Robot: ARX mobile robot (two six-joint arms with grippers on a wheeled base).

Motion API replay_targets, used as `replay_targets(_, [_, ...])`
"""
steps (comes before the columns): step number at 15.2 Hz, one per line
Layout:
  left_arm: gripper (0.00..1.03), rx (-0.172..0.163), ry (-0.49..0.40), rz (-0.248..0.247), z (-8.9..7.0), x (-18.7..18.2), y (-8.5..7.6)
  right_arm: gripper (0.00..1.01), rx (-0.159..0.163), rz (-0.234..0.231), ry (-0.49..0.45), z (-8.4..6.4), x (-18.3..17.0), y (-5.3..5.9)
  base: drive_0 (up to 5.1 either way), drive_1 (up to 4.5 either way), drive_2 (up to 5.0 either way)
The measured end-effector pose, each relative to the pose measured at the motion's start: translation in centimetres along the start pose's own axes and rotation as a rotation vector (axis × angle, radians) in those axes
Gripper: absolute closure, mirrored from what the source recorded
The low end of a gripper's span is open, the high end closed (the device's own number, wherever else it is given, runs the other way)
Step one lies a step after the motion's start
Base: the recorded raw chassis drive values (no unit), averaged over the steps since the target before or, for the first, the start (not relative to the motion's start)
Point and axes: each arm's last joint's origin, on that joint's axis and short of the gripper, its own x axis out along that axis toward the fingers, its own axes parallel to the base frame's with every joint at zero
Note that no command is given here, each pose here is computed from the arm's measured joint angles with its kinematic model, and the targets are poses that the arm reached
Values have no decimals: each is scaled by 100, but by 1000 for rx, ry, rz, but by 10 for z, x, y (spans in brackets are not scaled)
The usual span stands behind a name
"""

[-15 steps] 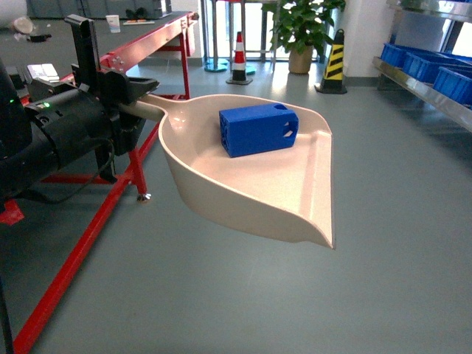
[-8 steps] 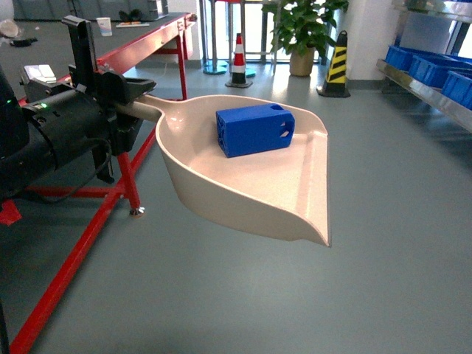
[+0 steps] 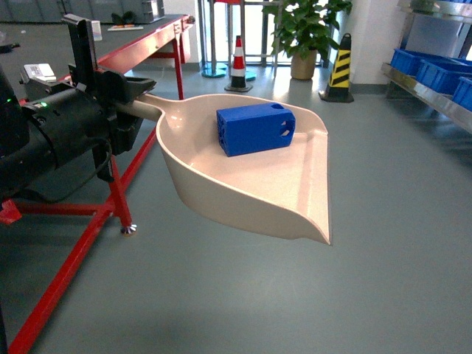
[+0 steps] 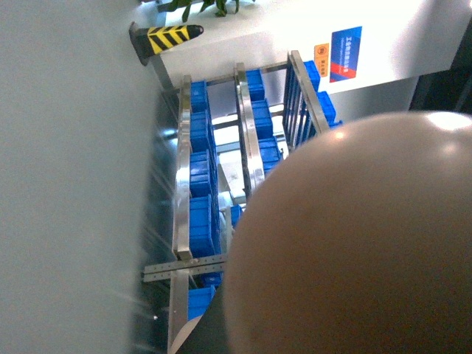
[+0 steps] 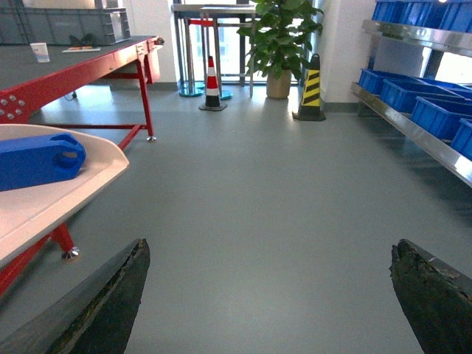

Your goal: Place part in tray to right shelf

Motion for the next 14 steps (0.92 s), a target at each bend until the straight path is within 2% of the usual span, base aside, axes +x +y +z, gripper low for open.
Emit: replay_targets(14, [89, 0, 1, -1, 0, 0, 0, 3, 0, 0, -1, 0, 0, 0, -1, 394, -397])
